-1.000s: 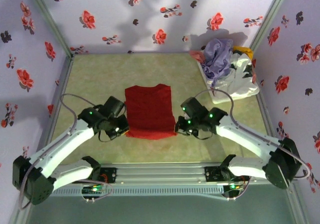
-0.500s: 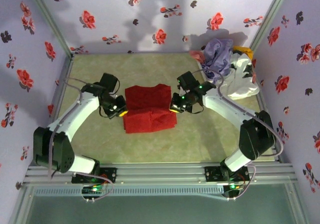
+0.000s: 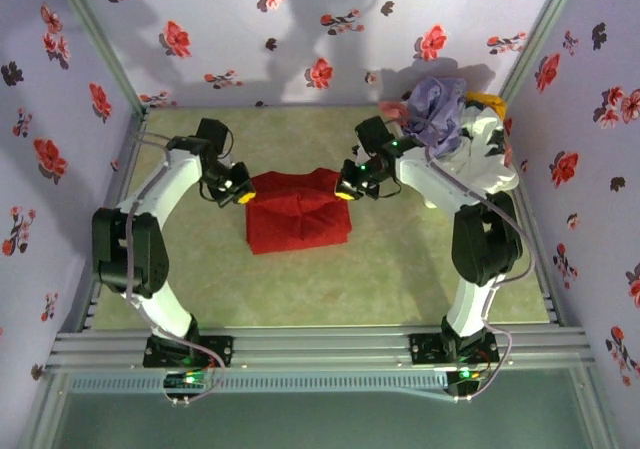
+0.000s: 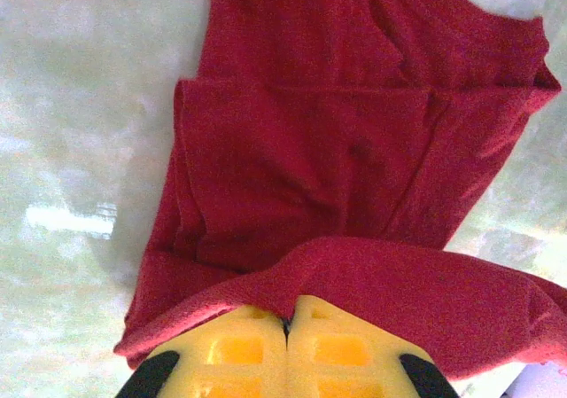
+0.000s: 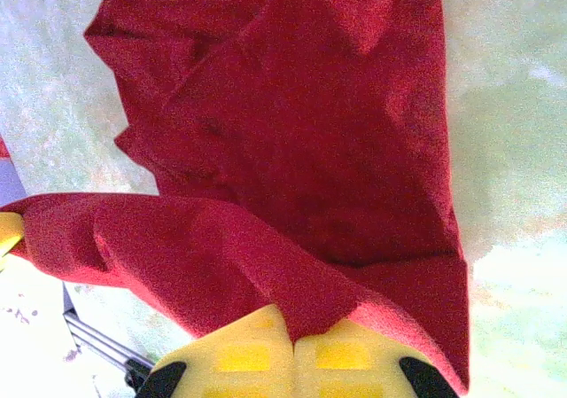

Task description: Fold and stack the t-shirts

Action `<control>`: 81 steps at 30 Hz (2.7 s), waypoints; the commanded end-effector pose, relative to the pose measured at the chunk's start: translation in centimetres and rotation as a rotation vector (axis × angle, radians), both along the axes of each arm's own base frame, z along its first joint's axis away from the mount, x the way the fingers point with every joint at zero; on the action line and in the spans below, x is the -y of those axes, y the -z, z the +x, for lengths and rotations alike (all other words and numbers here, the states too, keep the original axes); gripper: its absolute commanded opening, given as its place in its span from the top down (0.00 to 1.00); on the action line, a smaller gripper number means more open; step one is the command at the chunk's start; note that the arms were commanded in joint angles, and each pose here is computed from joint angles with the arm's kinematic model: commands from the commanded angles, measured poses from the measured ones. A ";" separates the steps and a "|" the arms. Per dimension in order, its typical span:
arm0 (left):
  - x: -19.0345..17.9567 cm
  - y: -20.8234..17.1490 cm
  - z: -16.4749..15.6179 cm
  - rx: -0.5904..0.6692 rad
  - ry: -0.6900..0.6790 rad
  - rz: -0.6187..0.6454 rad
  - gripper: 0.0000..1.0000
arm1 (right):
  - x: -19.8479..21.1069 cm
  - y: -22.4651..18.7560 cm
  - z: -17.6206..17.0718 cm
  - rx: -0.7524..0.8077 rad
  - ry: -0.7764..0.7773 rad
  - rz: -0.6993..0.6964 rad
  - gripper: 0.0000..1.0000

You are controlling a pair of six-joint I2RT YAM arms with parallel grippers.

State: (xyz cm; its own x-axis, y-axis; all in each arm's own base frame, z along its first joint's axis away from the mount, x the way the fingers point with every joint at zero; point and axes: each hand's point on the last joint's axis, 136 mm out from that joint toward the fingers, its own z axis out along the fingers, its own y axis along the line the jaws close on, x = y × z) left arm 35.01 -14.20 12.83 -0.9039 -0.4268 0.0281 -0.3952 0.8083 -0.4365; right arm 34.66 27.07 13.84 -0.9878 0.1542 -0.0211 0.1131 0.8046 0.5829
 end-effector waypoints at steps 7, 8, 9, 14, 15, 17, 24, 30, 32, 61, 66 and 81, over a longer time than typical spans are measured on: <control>-0.3 1.4 5.0 0.003 0.060 -0.060 1.00 | -1.2 2.4 4.0 -0.050 -0.049 0.020 1.00; -0.2 1.9 5.1 -0.022 0.075 -0.056 1.00 | -1.2 2.7 4.6 -0.048 -0.045 0.010 1.00; -0.2 2.3 5.3 -0.034 0.085 -0.053 1.00 | -1.2 3.0 5.0 -0.044 -0.046 -0.004 1.00; -0.3 3.0 6.6 -0.037 0.085 -0.057 1.00 | -1.0 3.7 7.2 -0.020 -0.022 -0.044 1.00; -0.4 3.0 6.9 -0.034 0.083 -0.057 1.00 | -0.9 3.7 7.6 -0.010 -0.013 -0.051 1.00; -0.5 2.9 7.4 -0.028 0.076 -0.058 1.00 | -0.6 3.4 8.4 0.009 0.009 -0.060 1.00; -0.6 3.0 9.1 -0.009 0.070 -0.059 1.00 | -0.3 3.9 10.3 0.017 0.080 -0.048 1.00; -0.2 4.9 11.7 0.028 0.075 -0.078 0.98 | -0.5 5.6 13.6 0.015 0.094 -0.034 0.69; -0.1 4.2 13.1 0.066 0.076 -0.080 0.81 | -0.2 4.6 15.0 0.055 0.097 -0.034 0.59; 4.0 9.8 3.5 0.029 0.068 0.018 0.50 | -1.1 8.8 14.3 0.099 0.028 -0.103 0.51; 3.8 10.8 2.8 0.000 0.100 0.030 0.50 | 0.7 7.4 17.2 0.129 0.035 -0.127 0.51; 6.1 2.0 3.0 0.145 0.258 0.402 0.27 | 4.1 -5.8 10.4 0.275 -0.040 -0.164 0.49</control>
